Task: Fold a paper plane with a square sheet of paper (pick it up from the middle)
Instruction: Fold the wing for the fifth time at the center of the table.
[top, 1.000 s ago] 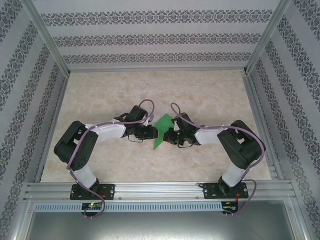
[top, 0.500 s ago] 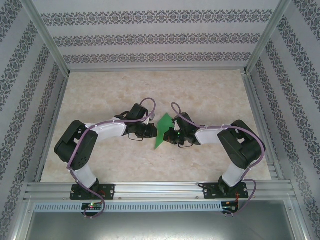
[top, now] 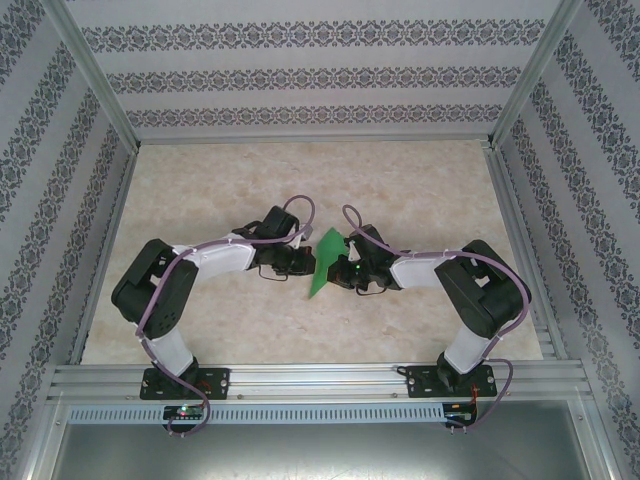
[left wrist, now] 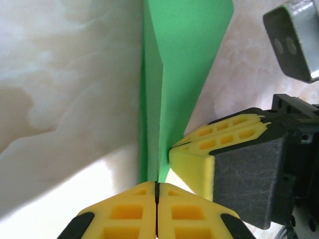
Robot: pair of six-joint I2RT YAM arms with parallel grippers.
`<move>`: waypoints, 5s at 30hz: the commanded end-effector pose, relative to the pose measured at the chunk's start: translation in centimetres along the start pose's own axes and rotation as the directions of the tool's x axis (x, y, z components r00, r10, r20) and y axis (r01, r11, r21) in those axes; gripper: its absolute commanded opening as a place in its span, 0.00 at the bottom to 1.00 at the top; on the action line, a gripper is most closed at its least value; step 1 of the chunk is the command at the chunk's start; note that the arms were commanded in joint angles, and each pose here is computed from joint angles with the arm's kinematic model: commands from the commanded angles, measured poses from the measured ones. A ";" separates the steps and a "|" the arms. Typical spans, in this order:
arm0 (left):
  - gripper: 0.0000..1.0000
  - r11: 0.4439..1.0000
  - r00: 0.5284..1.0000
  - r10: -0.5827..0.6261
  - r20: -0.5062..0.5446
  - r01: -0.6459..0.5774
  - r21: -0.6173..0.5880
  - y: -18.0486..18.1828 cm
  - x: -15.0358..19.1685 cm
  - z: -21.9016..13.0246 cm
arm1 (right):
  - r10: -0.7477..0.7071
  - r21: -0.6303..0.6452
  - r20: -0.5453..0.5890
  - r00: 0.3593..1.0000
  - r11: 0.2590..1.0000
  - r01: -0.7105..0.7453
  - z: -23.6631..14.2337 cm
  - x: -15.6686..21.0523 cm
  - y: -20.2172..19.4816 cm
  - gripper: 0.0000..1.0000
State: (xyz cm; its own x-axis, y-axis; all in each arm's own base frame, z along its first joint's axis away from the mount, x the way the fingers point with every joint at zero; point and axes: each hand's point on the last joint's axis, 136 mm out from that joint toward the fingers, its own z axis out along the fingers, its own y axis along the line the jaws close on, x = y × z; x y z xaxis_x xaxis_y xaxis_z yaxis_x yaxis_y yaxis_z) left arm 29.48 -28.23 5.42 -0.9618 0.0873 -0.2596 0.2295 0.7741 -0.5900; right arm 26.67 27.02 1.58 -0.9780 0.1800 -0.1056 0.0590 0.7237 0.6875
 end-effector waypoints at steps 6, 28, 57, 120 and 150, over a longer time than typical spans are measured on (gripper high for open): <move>0.08 0.999 0.997 0.038 -0.067 -0.038 0.005 -0.7 1.1 1.3 | 0.044 0.068 -0.033 0.998 0.997 -0.042 0.1 1.1 -2.4 0.06; 0.08 0.994 0.998 -0.039 -0.050 0.044 0.104 -2.1 0.4 3.6 | 0.060 -0.008 0.001 0.998 0.998 -0.060 -0.1 0.7 -2.1 0.06; 0.11 0.998 0.996 -0.053 -0.071 0.055 0.030 0.7 1.6 5.3 | 0.033 -0.094 0.091 0.995 0.995 -0.024 -3.2 -1.4 0.0 0.16; 0.28 0.986 0.994 0.074 0.086 -0.061 -0.153 1.7 1.3 -1.4 | -0.116 0.074 0.006 0.993 0.991 0.115 -1.0 -6.2 0.7 0.03; 0.19 0.969 0.990 0.138 -0.017 -0.138 -0.204 1.9 4.3 1.5 | -0.103 0.098 -0.013 0.995 0.990 0.104 -0.8 -6.2 0.4 0.03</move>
State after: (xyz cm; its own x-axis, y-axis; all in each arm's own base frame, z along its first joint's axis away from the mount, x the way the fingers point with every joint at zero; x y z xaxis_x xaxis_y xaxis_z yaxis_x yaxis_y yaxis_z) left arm 26.39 -27.34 2.52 -0.9280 0.1673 -0.3330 0.3017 0.8617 -0.4080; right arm 32.12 25.86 3.18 -0.9819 0.1075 -0.1559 -0.0106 0.7908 0.6119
